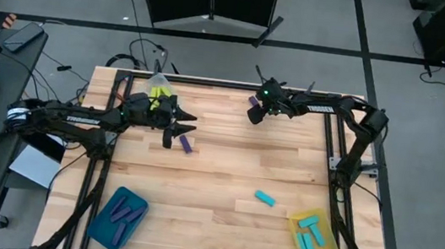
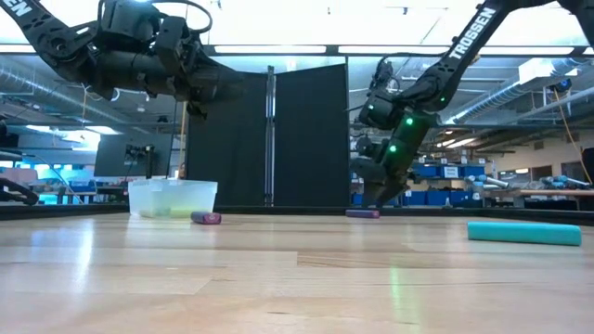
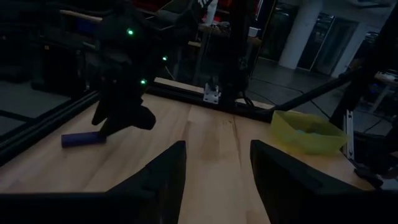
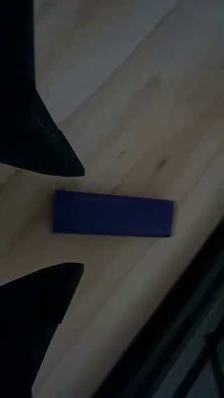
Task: Sort blocks
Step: Put the purple block into the blue bin
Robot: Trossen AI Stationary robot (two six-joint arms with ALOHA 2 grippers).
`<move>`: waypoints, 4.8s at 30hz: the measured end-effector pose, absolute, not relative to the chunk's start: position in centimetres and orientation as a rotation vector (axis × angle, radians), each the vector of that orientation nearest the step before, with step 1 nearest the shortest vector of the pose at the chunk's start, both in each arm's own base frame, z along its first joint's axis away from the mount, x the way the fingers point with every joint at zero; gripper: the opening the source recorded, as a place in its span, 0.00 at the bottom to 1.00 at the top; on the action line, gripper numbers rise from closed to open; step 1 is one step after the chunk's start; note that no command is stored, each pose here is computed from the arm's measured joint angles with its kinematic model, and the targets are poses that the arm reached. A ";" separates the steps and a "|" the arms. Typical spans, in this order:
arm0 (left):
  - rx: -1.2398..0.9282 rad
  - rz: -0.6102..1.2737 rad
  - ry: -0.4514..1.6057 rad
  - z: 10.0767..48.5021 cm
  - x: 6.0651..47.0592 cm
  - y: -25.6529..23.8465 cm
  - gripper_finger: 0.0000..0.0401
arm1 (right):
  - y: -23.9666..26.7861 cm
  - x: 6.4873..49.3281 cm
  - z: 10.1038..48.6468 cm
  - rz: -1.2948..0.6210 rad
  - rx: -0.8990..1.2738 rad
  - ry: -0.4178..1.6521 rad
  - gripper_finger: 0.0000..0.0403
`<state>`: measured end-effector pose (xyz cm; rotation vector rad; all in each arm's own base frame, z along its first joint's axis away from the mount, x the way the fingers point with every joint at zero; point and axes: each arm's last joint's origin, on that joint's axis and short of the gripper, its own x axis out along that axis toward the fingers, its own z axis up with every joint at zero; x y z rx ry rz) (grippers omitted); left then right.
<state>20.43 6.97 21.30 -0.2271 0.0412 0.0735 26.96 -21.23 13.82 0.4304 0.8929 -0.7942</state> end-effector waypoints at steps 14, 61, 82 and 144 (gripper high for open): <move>-0.238 0.078 0.064 21.1 20.4 7.0 0.46 | -22.1 27.8 12.5 -0.815 0.452 0.990 0.45; -0.914 0.109 0.207 17.0 28.0 7.8 0.59 | -1.2 33.9 20.9 -0.370 -0.233 0.802 0.28; -0.888 0.108 0.202 17.2 29.6 8.3 0.23 | -0.8 34.0 20.9 -0.351 -0.258 0.801 0.28; -0.908 0.031 0.243 17.2 29.7 7.6 0.32 | 0.0 34.1 21.0 -0.315 -0.312 0.795 0.28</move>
